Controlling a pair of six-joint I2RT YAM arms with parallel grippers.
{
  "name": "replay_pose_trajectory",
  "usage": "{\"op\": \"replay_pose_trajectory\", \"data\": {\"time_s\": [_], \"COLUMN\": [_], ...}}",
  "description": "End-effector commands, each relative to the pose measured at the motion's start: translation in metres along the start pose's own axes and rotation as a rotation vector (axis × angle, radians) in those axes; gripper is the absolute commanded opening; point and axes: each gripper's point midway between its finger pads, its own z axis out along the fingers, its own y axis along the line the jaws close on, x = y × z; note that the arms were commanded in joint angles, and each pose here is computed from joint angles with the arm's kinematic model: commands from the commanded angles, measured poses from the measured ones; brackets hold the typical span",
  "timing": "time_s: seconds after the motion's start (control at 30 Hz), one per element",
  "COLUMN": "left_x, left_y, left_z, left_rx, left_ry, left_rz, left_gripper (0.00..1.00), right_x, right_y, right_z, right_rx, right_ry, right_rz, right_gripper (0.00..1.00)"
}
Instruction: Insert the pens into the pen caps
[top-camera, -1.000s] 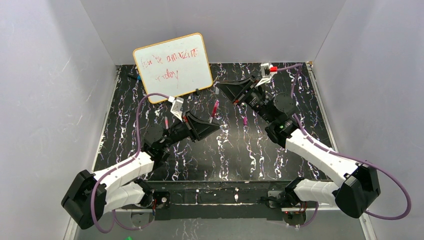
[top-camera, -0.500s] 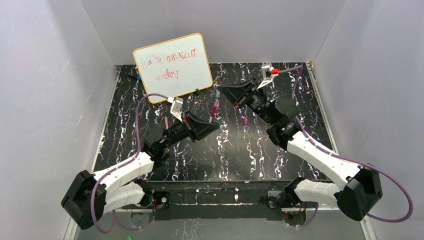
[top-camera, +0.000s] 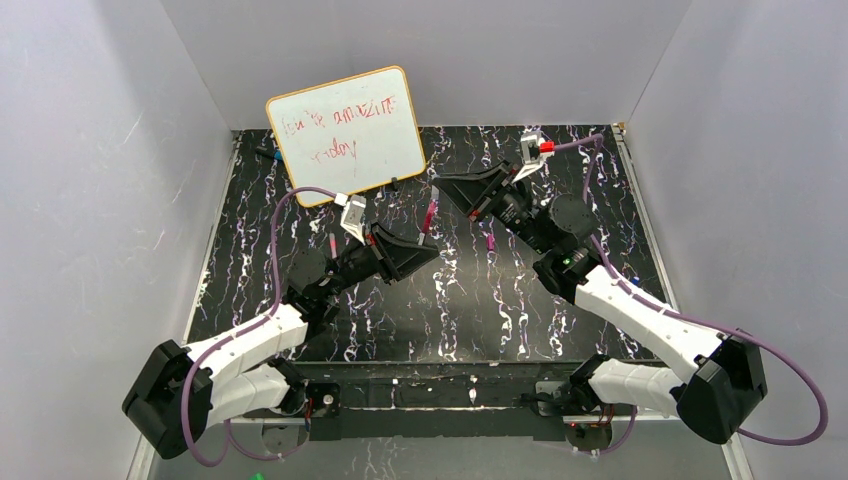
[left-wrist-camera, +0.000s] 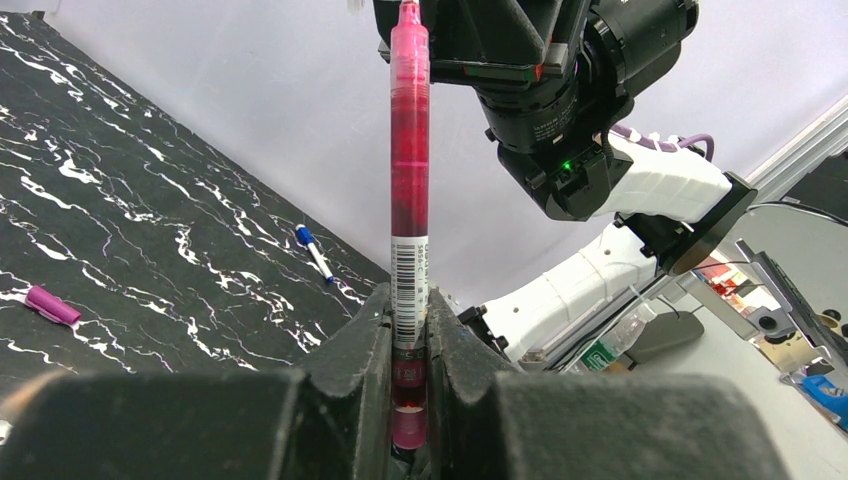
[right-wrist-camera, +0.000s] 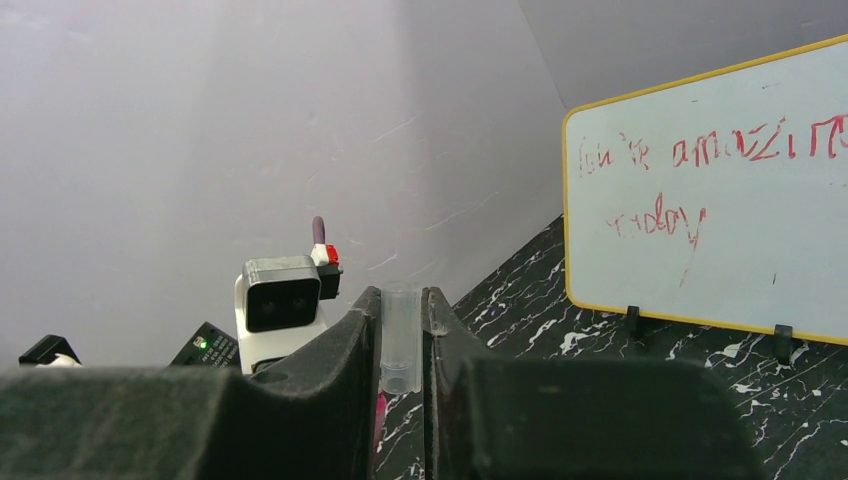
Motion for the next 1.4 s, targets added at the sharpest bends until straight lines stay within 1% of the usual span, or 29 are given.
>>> {"op": "replay_pose_trajectory", "data": {"time_s": [0.0,0.4,0.9,1.37], "left_x": [-0.006,-0.003,-0.002,-0.002], "left_y": [-0.007,-0.008,-0.010,-0.012], "left_z": [-0.001,-0.002,-0.002,-0.004], "left_rx": [0.026,0.034,0.045,0.048], "left_ry": [-0.031,-0.016,-0.009,-0.012], "left_rz": [0.037,0.031,0.033,0.038], "left_gripper": [0.00,0.00,0.00,0.00], "right_x": [-0.025,-0.035,-0.049,-0.042], "right_y": [0.021,0.025,0.041,0.039], "right_z": [0.000,0.000,0.003,-0.006], "right_rx": [-0.051,-0.053,-0.103,-0.093], "right_ry": [-0.063,-0.098,-0.117,-0.107], "right_rz": [-0.043,-0.058,-0.061,-0.046], "right_gripper": [0.24,0.24,0.24,0.25]}}
